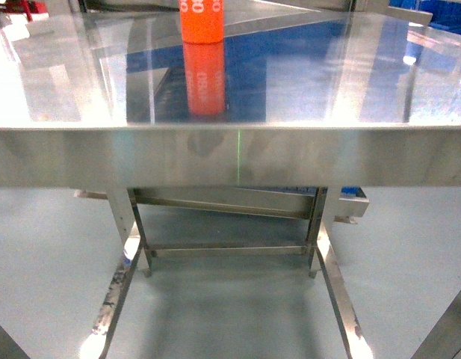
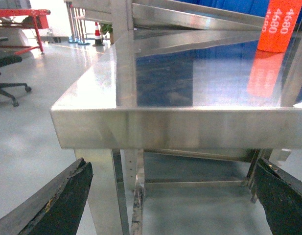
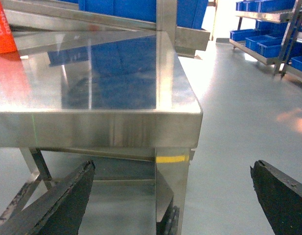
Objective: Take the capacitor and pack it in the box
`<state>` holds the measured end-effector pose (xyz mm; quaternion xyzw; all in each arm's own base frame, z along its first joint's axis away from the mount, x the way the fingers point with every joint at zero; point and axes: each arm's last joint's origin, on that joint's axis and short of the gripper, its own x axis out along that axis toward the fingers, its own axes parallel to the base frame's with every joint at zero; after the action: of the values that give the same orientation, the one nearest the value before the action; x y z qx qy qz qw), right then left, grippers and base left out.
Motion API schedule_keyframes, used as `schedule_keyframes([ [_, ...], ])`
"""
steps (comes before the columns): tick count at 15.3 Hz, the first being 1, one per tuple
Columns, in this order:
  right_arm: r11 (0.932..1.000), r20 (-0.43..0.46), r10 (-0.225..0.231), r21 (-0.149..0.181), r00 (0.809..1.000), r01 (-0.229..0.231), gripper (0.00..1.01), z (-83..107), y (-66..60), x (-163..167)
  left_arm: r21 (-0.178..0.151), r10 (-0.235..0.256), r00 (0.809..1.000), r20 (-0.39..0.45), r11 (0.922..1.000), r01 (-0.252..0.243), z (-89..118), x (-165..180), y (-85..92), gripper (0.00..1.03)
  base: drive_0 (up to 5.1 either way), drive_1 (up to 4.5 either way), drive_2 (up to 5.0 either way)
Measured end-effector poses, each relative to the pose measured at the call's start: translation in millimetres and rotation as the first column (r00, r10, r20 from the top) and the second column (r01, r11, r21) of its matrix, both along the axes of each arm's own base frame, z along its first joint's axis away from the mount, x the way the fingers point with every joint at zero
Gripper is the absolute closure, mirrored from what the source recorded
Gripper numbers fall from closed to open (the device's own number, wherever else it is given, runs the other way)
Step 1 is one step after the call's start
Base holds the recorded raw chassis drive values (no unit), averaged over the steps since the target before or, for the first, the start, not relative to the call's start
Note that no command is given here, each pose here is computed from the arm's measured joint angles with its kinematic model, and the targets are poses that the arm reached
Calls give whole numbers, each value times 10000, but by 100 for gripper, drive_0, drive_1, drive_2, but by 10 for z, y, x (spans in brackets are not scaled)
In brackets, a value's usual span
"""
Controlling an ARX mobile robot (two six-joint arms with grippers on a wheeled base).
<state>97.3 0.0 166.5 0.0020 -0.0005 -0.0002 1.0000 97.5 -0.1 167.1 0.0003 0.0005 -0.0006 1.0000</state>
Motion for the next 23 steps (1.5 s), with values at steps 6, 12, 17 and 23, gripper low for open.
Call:
schedule_keyframes([
  [6, 10000, 0, 0, -11, 10000, 0, 3, 0, 0, 0, 0, -4, 10000, 0, 10000, 4, 0, 0, 0, 5, 0, 0, 0],
  [12, 10000, 103, 4, -15, 9999, -4, 3, 10, 0, 0, -4, 8, 10000, 57, 10000, -8, 6, 0, 0, 5, 0, 0, 0],
  [17, 10000, 4, 4, -15, 10000, -4, 3, 0, 0, 0, -4, 8, 10000, 0, 10000, -8, 0, 0, 0, 5, 0, 0, 0],
  [23, 10000, 4, 4, -15, 10000, -4, 3, 0, 0, 0, 0, 8, 10000, 4, 10000, -8, 0, 0, 0, 5, 0, 0, 0],
])
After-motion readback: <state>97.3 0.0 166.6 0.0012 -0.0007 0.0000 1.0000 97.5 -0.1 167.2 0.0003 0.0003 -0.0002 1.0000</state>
